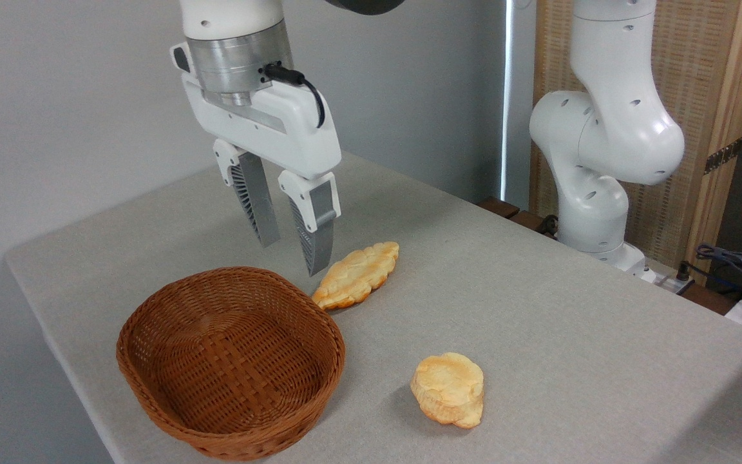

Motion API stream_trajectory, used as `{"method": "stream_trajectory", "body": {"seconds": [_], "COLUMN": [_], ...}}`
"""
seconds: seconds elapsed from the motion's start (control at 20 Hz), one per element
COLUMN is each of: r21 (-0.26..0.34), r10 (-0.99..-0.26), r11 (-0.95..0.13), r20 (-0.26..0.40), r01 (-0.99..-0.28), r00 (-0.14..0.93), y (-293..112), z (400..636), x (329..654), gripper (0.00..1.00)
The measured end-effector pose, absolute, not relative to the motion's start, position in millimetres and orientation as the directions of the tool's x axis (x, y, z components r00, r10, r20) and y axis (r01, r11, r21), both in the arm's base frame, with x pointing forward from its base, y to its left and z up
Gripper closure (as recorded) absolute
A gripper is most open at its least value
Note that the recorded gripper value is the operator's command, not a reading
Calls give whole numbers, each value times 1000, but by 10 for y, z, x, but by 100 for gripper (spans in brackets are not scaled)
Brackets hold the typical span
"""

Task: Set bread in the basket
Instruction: 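Lower the open gripper toward the elongated golden bread roll, then close the gripper on the elongated bread roll's end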

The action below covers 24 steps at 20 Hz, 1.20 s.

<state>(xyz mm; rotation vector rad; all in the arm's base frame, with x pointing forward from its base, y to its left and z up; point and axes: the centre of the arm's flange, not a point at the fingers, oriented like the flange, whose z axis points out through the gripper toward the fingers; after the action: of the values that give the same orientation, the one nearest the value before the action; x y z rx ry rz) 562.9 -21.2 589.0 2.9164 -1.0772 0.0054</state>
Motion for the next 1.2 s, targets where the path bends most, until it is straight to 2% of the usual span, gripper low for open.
{"method": "stream_trajectory", "body": {"seconds": [0.2,0.45,0.65,0.85,0.95,1.2], "r21": [6,2,7,32,72,126], "r10": [-650,-667,-655,-679,-678,-678], "r11": [-759,-744,-750,-728,-725,-719], "r20": [48,54,124,100,100,87], "r01": [-651,-668,-661,-684,-685,-684], "r00": [759,743,745,727,728,730], "y": [-213,-339,-401,-596,-686,-798], "z": [5817,5677,5555,5269,5137,4867], "x": [5429,5280,5179,4884,4754,4613], "gripper": [0,0,0,0,0,0]}}
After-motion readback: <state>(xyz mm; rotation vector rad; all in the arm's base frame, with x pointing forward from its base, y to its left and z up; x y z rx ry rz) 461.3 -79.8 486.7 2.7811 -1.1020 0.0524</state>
